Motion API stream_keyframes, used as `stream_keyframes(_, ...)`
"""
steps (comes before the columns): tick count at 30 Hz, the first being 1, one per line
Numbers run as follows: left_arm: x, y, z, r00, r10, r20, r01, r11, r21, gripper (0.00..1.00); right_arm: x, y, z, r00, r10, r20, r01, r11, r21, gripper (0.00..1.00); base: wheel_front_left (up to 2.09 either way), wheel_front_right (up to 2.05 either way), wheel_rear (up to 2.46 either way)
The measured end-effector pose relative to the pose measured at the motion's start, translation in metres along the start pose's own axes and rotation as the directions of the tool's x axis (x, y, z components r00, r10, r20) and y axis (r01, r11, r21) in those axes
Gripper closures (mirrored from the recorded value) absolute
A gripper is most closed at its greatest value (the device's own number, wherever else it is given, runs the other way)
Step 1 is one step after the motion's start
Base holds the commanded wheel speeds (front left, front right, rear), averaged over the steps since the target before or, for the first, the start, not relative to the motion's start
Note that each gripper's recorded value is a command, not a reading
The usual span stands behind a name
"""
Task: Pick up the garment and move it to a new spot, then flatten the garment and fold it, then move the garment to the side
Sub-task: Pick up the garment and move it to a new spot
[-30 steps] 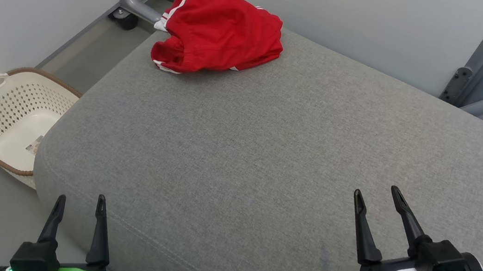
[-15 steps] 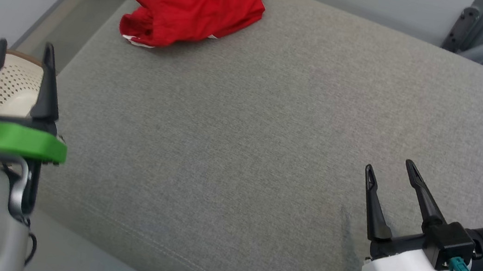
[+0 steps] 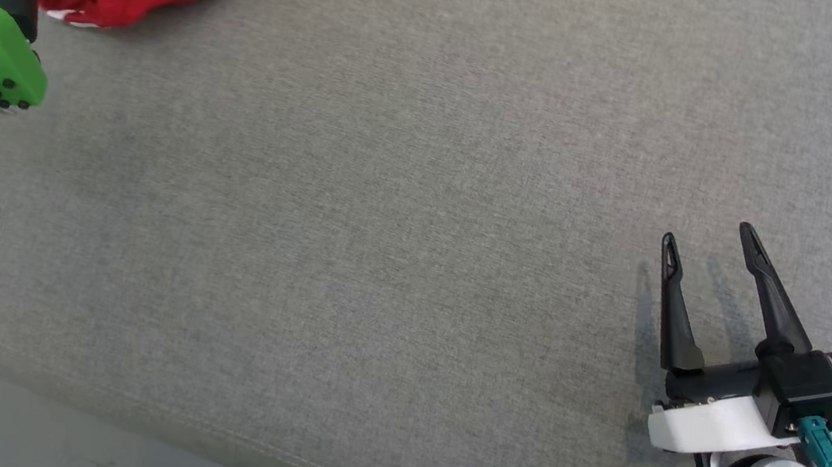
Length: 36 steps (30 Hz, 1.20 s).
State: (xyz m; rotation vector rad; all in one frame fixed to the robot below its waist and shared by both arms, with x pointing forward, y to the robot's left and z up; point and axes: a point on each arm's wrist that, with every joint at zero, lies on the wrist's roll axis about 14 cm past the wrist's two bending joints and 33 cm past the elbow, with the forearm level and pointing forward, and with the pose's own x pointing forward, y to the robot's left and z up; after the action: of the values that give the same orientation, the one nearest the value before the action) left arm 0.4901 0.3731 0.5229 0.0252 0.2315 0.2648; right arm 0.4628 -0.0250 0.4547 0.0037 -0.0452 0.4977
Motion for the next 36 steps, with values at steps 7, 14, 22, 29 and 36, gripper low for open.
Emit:
stream_keyframes(7,0.039,-0.011,-0.056,0.978,-0.023,-0.207,0.031,0.999,0.037,0.00,-0.008,-0.028,-0.028,0.996,-0.071,-0.061,0.070,0.997,-0.015,0.00,0.00,0.00,0.00)
stream_keyframes(14,0.060,-0.019,-0.113,0.944,-0.017,-0.329,0.032,0.999,0.041,0.00,-0.016,-0.046,-0.055,0.986,-0.119,-0.119,0.117,0.993,-0.020,0.00,0.00,0.00,0.00)
stream_keyframes(22,0.070,-0.030,-0.149,0.920,-0.022,-0.392,0.040,0.999,0.037,1.00,-0.019,-0.053,-0.069,0.980,-0.136,-0.146,0.135,0.991,-0.017,0.00,0.00,0.00,0.00)
stream_keyframes(29,0.072,-0.026,-0.125,0.945,-0.022,-0.327,0.045,0.997,0.063,1.00,-0.018,-0.050,-0.061,0.983,-0.131,-0.131,0.131,0.991,-0.008,0.00,0.00,0.00,0.00)
stream_keyframes(36,0.068,-0.003,-0.070,0.983,0.001,-0.183,0.018,0.995,0.099,1.00,-0.016,-0.040,-0.040,0.990,-0.109,-0.089,0.111,0.994,0.017,0.00,0.00,0.00,0.00)
